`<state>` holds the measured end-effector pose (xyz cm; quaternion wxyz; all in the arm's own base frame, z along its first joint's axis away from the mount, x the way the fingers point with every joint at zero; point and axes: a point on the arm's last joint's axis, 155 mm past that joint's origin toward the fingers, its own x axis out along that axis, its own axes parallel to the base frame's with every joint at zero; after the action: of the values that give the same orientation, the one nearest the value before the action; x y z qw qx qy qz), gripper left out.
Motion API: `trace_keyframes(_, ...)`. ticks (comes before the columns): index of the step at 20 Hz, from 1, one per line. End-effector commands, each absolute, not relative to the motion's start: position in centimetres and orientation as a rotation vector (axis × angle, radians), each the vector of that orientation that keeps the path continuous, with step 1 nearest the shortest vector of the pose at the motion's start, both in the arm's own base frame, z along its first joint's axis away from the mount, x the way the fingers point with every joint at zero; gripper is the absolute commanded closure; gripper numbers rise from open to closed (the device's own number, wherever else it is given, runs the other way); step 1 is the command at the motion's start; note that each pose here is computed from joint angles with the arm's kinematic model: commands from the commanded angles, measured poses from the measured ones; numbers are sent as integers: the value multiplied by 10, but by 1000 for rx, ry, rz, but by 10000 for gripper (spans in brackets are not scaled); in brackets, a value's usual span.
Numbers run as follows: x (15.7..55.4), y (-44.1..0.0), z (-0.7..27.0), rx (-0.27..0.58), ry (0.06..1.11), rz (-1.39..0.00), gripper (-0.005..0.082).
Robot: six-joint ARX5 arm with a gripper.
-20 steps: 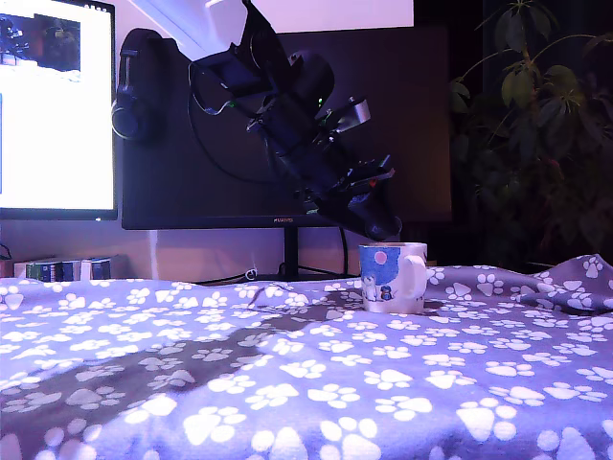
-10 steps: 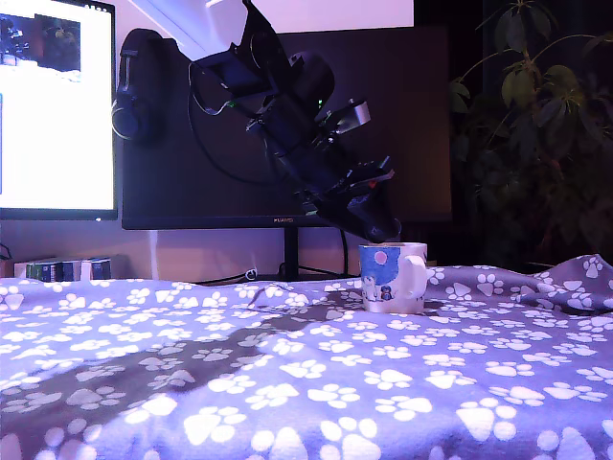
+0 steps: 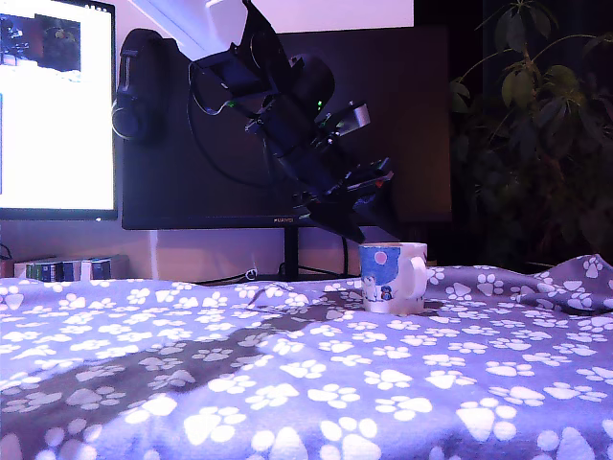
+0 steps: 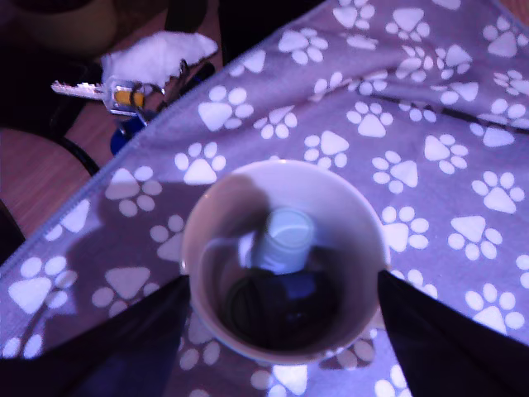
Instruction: Pick up the coffee capsules on the table and drop them inside the coffee cup
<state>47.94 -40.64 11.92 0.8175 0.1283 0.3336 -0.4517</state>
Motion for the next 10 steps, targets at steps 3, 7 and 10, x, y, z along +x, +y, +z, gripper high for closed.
trace_keyframes(3, 478, -410, 127, 259, 697, -979, 108)
trace_keyframes(7, 478, -408, 160, 242, 636, -998, 111)
trace_keyframes(10, 479, -404, 194, 232, 567, -995, 113)
